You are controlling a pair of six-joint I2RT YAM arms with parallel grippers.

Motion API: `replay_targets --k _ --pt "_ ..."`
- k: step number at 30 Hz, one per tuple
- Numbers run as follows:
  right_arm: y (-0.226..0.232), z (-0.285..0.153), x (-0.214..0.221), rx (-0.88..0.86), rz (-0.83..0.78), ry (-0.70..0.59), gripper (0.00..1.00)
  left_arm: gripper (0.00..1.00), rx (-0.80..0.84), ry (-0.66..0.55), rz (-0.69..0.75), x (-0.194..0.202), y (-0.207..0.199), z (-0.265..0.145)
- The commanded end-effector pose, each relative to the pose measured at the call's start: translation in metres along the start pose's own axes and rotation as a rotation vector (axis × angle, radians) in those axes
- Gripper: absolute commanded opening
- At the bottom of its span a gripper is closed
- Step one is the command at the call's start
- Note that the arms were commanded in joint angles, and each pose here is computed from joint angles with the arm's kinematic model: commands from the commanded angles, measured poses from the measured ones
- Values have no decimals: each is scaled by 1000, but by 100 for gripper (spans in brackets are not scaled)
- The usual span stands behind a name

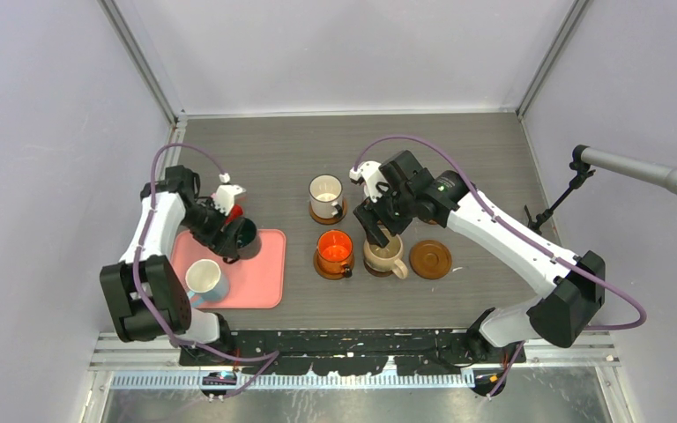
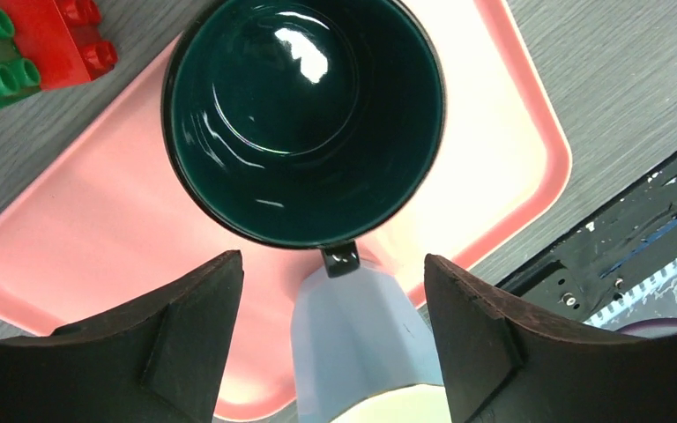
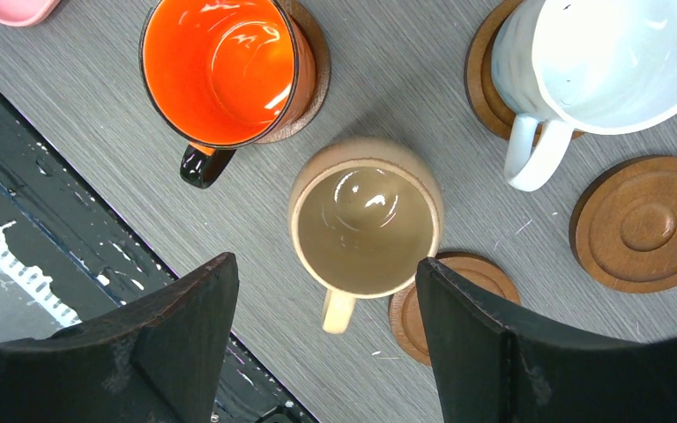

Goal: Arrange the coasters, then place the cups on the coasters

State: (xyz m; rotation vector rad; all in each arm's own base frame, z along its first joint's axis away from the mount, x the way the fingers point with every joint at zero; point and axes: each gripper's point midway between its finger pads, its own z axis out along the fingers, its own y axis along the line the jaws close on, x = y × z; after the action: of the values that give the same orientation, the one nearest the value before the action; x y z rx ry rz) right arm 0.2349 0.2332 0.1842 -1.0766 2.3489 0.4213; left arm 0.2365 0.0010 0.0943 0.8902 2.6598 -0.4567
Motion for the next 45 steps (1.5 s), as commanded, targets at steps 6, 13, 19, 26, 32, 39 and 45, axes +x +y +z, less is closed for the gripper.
replay_targets --k 6,13,19,26,32,39,45 --pt "0 -8 -19 -4 11 -54 78 77 11 30 20 7 -37 -8" --pt "1 -9 -20 -4 14 -59 78 77 0 90 22 19 -41 3" --pt "1 -8 -17 -4 14 -51 78 79 -73 77 63 16 -33 -8" --pt "1 -7 -18 -6 19 -50 78 79 -27 84 51 18 -43 -2" --pt "1 -11 -24 -7 7 -63 78 78 17 111 76 16 -58 12" --pt "-5 -17 -32 10 0 -79 78 77 63 103 95 6 -77 23" --pt "-7 -10 -38 14 11 -77 78 78 66 53 102 -16 -86 30"
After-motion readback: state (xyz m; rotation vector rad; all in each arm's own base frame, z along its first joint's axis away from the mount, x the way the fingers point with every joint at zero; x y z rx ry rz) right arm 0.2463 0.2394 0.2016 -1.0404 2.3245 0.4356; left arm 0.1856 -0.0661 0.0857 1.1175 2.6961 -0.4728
